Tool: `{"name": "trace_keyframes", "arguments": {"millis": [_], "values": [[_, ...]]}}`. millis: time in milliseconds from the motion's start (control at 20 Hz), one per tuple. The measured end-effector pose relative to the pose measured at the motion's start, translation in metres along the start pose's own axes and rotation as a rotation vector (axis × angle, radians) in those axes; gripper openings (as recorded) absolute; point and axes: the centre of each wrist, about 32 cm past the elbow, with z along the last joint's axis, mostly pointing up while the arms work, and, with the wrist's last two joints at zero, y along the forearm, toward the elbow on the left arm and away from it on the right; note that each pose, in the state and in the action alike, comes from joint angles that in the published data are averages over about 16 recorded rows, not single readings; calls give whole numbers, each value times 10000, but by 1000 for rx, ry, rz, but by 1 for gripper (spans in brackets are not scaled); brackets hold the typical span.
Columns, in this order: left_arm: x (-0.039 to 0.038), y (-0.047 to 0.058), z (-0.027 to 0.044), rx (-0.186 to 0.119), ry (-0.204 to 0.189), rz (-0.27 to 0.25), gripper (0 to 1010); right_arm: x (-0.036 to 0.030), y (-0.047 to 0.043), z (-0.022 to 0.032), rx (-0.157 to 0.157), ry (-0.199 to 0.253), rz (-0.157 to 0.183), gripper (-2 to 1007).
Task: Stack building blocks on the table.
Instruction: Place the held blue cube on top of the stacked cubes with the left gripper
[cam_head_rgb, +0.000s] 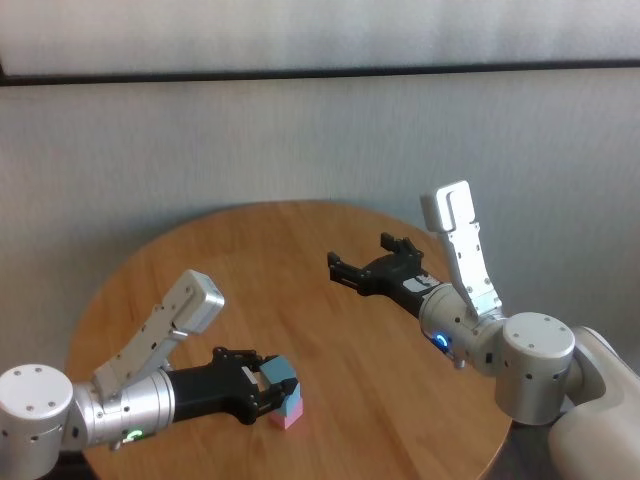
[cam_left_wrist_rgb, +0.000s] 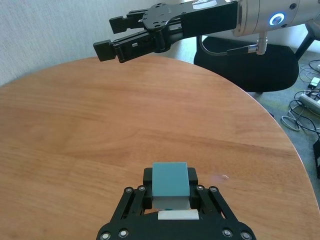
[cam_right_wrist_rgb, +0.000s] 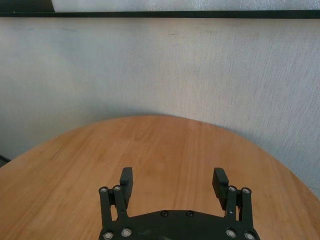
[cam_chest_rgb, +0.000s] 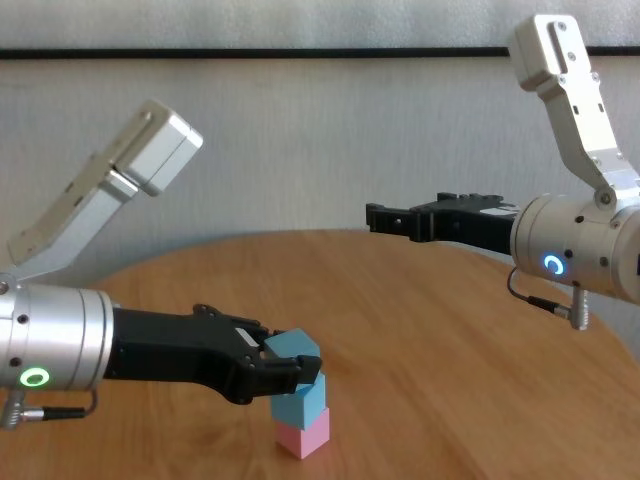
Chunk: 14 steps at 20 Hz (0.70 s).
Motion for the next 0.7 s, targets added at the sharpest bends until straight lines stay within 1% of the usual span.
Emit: {"name": "trace_keyframes", "arguments": {"millis": [200,350,700], "values": [[0,1,1,0,0,0,475,0,0,0,0,0,0,1005],[0,1,2,-1,0,-1,543,0,0,0,0,0,0,1005],[-4,11,8,-6,-2,-17,768,0,0,0,0,0,0,1005]]}}
